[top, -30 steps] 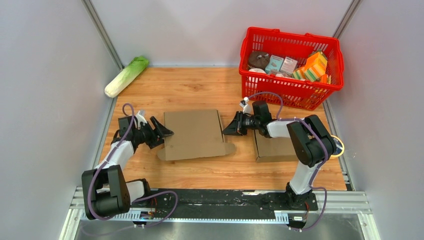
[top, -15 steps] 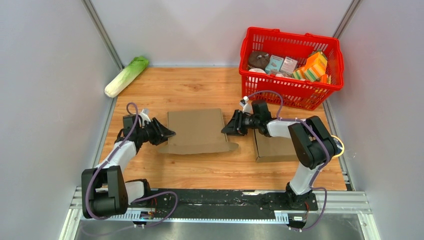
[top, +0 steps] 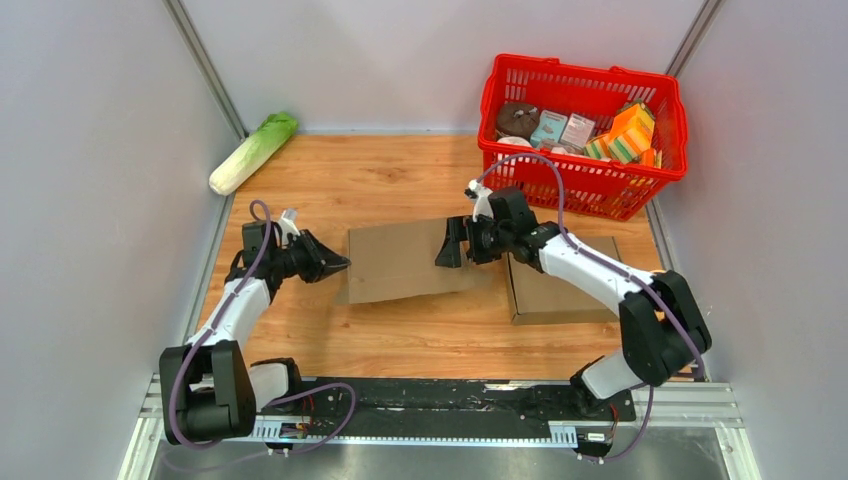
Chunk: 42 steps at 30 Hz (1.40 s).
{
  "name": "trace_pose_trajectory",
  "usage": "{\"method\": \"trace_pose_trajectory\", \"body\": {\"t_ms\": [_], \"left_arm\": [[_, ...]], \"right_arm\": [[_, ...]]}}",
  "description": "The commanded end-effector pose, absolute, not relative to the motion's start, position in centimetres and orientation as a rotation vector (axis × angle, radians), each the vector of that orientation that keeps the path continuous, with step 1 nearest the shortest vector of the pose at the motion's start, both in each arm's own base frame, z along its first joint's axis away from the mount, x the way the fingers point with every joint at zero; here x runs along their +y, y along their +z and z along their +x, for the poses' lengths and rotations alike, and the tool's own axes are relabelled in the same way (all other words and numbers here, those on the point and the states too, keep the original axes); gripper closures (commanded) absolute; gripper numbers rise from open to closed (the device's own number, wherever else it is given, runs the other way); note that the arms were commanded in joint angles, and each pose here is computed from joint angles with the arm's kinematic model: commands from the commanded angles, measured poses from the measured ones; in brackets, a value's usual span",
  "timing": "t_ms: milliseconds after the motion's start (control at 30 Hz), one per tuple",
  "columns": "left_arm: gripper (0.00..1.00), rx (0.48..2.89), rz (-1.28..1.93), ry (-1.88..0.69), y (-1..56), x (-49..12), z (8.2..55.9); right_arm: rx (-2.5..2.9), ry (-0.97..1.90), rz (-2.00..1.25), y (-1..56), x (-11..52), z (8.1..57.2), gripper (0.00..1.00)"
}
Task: Fold the paper box
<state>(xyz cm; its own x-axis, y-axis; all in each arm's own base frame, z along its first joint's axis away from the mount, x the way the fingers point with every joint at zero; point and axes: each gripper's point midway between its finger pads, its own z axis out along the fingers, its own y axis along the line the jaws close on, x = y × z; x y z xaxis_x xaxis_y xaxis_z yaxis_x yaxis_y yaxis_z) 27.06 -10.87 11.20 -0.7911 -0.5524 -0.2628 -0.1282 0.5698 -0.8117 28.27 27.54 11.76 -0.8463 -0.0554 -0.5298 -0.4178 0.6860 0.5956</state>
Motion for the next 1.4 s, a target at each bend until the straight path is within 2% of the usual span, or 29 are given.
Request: {"method": "trace_pose_trajectory", "body": {"t_ms": [0, 167, 300, 367, 400, 500, 567, 600, 633, 733, 833, 867, 900, 967, 1000, 1067, 1200, 1333, 1367], "left_arm": [[0.78, 2.296, -0.507, -1.215, 12.8, -11.8, 27.0], [0.81, 2.315, -0.487, -1.170, 12.7, -11.5, 26.7], [0.83, 2.329, -0.506, -1.154, 12.0, -11.3, 26.9], [0.76, 2.349, -0.506, -1.117, 11.6, -11.0, 26.5], [0.74, 2.352, -0.521, -1.073, 11.2, -10.5, 26.4], [0.65, 2.325, -0.533, -0.984, 11.6, -9.4, 26.2], [0.58, 2.311, -0.535, -0.954, 12.1, -9.1, 26.0], [0.55, 2.309, -0.533, -0.944, 12.3, -8.9, 25.9], [0.47, 2.307, -0.523, -0.948, 12.5, -9.0, 25.8], [0.40, 2.322, -0.496, -0.978, 12.3, -9.4, 25.3], [0.36, 2.295, -0.515, -1.071, 11.5, -10.3, 25.2], [0.36, 2.284, -0.516, -1.092, 11.3, -10.6, 25.1], [0.35, 2.288, -0.528, -1.126, 10.6, -10.9, 24.6], [0.35, 2.253, -0.516, -1.153, 10.6, -11.3, 25.0], [0.35, 2.249, -0.517, -1.145, 10.2, -11.3, 25.0], [0.35, 2.237, -0.524, -1.133, 9.8, -11.2, 25.0], [0.35, 2.166, -0.504, -1.129, 9.8, -11.1, 26.1], [0.35, 2.118, -0.514, -1.149, 10.1, -11.1, 27.4], [0.34, 2.123, -0.526, -1.155, 9.8, -11.1, 27.6]], "right_arm": [[2.355, 0.630, -0.500, 13.4, 25.0, 29.2, 0.00], [2.222, 0.267, -0.563, 15.0, 23.1, 29.2, 0.00], [2.242, 0.264, -0.647, 14.9, 24.1, 27.4, 0.00], [2.148, 0.198, -0.737, 15.8, 24.8, 26.2, 0.00], [2.026, 0.214, -0.902, 16.6, 27.4, 23.9, 0.00], [1.849, 0.222, -1.050, 17.3, 30.3, 19.8, 0.00], [1.808, 0.165, -1.070, 16.8, 30.7, 19.2, 0.00], [1.837, 0.182, -1.028, 16.8, 30.8, 19.4, 0.00], [1.932, 0.251, -0.890, 16.5, 31.0, 19.7, 0.00], [2.177, 0.361, -0.694, 15.8, 30.4, 21.3, 0.00], [2.287, 0.555, -0.593, 16.6, 29.5, 22.7, 0.00], [2.302, 0.715, -0.627, 16.9, 30.2, 21.7, 0.00], [2.299, 0.746, -0.539, 16.7, 28.7, 23.8, 0.00], [2.339, 0.891, -0.488, 16.5, 27.9, 24.5, 0.00], [2.362, 0.918, -0.385, 15.8, 26.3, 27.0, 0.02], [2.369, 1.073, -0.361, 15.9, 26.2, 27.8, 0.11], [2.384, 1.020, -0.280, 13.7, 25.1, 32.4, 0.20], [2.352, 0.966, -0.148, 12.7, 24.8, 35.8, 0.37], [2.349, 0.947, -0.115, 12.1, 24.7, 36.2, 0.39]]}}
